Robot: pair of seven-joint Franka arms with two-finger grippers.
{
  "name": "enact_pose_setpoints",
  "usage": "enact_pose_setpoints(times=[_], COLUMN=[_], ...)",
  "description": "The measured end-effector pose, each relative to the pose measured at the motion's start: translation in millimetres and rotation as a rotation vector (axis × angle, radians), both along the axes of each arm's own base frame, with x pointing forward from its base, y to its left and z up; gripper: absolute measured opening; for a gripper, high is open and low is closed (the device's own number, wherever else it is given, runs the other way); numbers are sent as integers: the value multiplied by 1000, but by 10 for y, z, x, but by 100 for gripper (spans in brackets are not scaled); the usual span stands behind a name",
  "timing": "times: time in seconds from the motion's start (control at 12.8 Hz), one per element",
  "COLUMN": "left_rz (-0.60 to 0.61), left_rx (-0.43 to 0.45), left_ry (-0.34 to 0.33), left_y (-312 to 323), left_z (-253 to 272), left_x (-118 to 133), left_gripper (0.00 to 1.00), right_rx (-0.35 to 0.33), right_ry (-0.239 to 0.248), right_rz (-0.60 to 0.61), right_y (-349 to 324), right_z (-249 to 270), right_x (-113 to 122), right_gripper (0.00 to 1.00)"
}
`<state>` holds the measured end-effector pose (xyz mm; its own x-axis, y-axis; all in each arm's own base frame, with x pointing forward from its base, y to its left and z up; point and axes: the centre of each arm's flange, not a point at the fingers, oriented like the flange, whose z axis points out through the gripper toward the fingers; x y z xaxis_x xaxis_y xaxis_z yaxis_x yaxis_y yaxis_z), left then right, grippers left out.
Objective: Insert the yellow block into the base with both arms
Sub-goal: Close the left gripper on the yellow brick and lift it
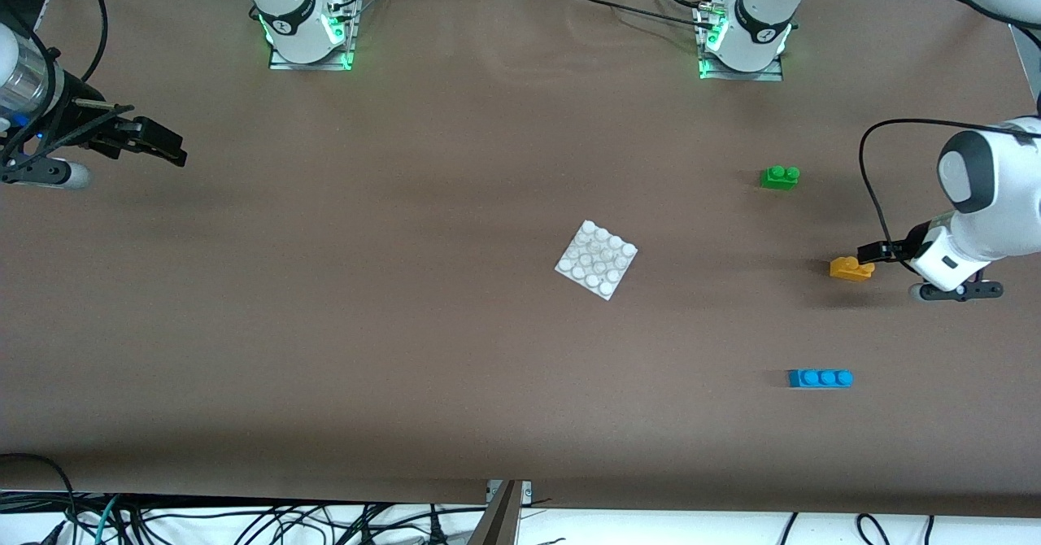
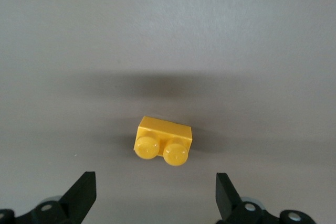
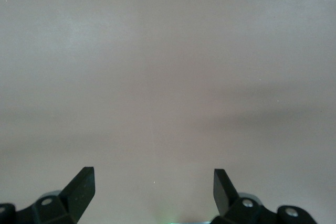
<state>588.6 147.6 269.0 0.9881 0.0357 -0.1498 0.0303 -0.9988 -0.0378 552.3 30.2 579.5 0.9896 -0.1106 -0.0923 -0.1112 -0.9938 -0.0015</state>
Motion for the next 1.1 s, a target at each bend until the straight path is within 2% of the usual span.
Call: enact_pose_setpoints(times=[0.55,1.1], left_rz=[-149,-222], left_rx=[-29,-37], left_ry=[42,40], left_y=[6,35], left_z=[-482,-830], left_x=[-37,-83], left_gripper=[100,100], right_rx=[0,0], right_ry=[1,2], right_rz=[0,-2], right_y=[0,-13], right_z=[-1,-4], right_x=[0,-1], right_gripper=[100,100])
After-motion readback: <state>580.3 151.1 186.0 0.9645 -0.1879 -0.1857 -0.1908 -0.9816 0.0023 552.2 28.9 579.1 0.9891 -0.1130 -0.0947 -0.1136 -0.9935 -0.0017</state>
